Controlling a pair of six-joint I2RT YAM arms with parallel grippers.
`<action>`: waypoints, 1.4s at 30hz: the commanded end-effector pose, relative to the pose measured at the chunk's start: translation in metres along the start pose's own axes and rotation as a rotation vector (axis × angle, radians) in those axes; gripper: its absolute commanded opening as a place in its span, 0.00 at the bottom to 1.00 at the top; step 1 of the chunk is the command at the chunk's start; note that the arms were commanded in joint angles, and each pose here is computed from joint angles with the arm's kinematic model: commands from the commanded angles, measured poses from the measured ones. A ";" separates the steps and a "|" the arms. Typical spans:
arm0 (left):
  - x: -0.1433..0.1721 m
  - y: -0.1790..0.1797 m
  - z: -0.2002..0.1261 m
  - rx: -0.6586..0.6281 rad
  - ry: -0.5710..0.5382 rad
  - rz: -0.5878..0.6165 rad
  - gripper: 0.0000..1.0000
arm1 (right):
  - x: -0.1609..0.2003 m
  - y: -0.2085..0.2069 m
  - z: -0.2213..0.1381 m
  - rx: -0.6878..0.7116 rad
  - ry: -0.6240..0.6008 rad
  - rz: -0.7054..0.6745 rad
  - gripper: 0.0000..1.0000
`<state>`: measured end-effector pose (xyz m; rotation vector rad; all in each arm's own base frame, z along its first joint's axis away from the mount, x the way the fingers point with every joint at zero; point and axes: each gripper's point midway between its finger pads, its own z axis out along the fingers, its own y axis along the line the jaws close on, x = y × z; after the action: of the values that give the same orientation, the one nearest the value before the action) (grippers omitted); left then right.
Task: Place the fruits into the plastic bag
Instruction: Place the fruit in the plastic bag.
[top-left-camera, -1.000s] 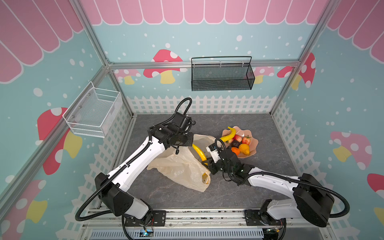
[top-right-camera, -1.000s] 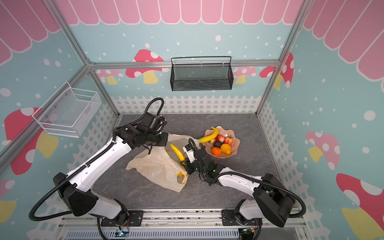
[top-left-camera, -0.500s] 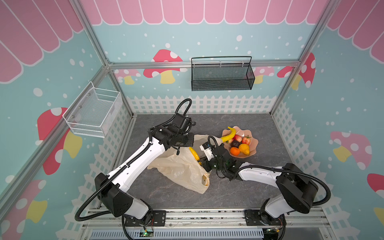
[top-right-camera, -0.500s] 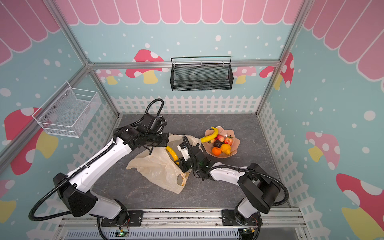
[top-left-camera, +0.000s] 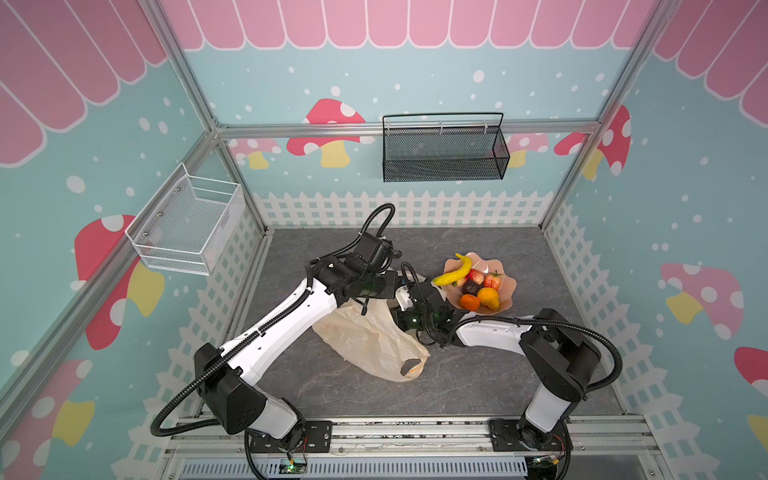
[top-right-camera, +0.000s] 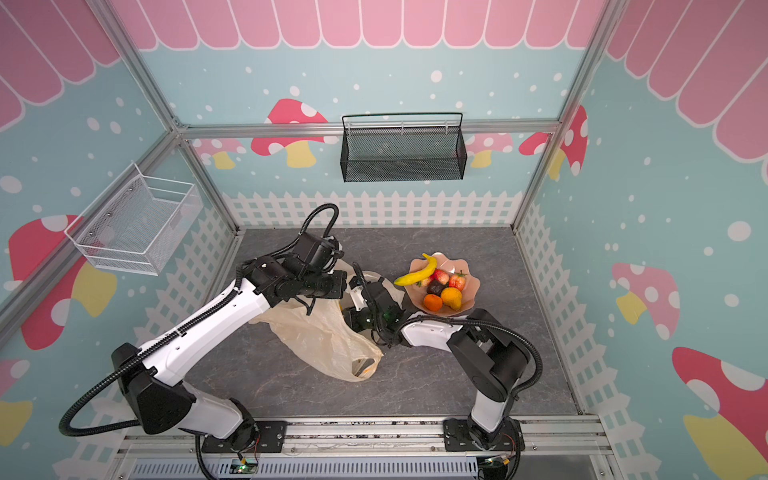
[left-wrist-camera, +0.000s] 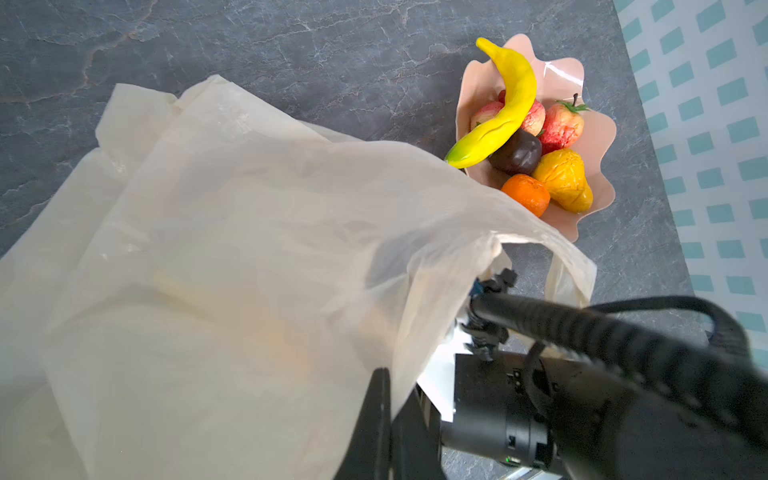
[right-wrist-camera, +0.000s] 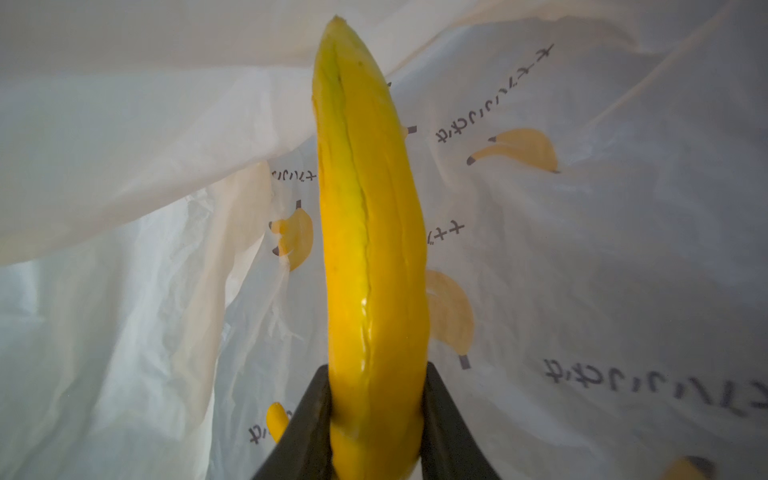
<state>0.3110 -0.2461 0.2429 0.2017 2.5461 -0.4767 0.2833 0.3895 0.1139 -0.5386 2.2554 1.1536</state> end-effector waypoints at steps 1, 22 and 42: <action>0.001 0.004 0.004 -0.020 -0.013 -0.034 0.00 | -0.002 0.006 0.007 -0.039 0.007 0.073 0.04; 0.004 0.008 0.007 -0.008 -0.051 -0.073 0.00 | 0.009 0.007 0.035 -0.183 0.062 0.296 0.10; 0.005 0.025 0.001 -0.005 -0.073 -0.101 0.00 | -0.002 0.005 0.020 -0.136 0.117 0.250 0.68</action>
<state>0.3131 -0.2288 0.2260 0.0764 2.5201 -0.4880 0.2849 0.4138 0.0849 -0.3646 2.4391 1.4404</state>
